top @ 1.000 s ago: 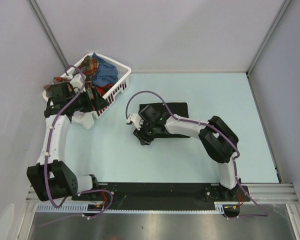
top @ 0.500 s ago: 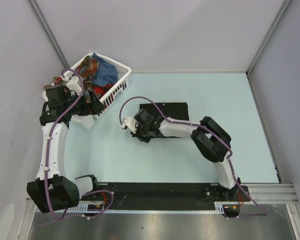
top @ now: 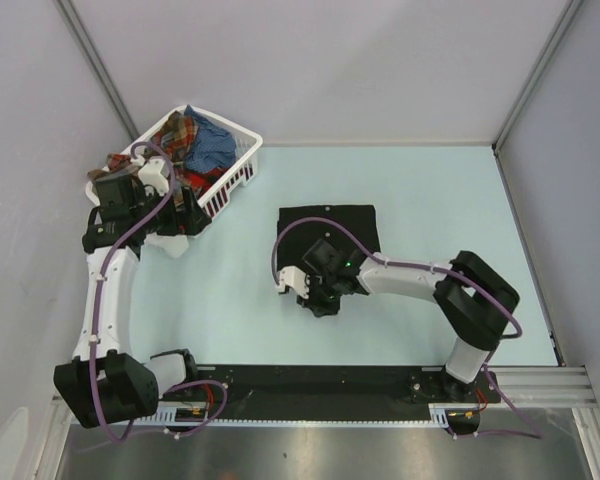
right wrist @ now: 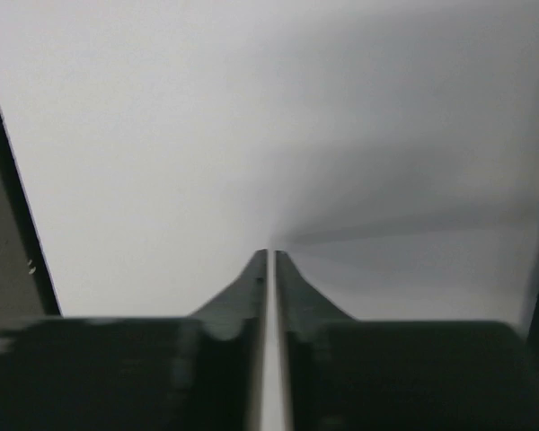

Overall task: Fold and stack the long sleeve shirts
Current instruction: Fold the shirt

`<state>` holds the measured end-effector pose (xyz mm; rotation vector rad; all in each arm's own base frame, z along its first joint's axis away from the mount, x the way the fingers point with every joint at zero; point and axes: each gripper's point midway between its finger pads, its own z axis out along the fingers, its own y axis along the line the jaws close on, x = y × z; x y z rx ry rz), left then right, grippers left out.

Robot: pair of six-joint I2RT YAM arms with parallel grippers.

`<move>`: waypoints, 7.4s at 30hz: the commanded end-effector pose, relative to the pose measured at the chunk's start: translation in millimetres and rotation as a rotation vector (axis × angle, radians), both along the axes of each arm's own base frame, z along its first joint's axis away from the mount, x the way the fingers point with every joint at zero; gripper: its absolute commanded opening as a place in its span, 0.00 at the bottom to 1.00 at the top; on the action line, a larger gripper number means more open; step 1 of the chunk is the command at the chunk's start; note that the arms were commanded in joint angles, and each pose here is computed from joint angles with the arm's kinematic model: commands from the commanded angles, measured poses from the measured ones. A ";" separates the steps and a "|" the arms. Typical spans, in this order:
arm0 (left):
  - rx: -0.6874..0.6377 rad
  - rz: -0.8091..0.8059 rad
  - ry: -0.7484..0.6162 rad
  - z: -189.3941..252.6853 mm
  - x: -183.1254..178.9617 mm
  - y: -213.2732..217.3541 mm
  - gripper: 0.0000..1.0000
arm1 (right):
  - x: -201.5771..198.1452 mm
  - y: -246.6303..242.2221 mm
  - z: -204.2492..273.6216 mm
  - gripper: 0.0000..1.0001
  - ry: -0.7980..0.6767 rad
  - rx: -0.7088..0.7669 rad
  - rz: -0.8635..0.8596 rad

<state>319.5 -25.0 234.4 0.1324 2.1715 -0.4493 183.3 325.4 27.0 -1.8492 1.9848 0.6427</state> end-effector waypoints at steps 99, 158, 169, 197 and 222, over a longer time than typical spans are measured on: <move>0.615 -0.545 0.033 -10.5 76.7 -161.0 0.00 | 93.8 -162.2 89.6 0.93 0.784 0.596 -1.094; -0.101 -0.820 0.592 -176.9 -96.5 -269.7 0.31 | 199.9 -150.2 -38.9 0.28 0.759 0.305 -1.098; -0.193 -0.981 0.440 -115.2 -163.0 -261.9 0.68 | 195.1 -23.1 6.4 0.63 0.705 0.223 -0.406; -0.103 -0.815 0.799 -205.7 -150.4 -216.2 0.25 | 130.7 -165.9 -10.6 0.18 0.618 0.018 -0.794; 0.199 -1.191 0.133 -124.2 -47.4 -212.6 0.57 | 137.6 -175.9 89.4 0.49 0.440 0.204 -0.644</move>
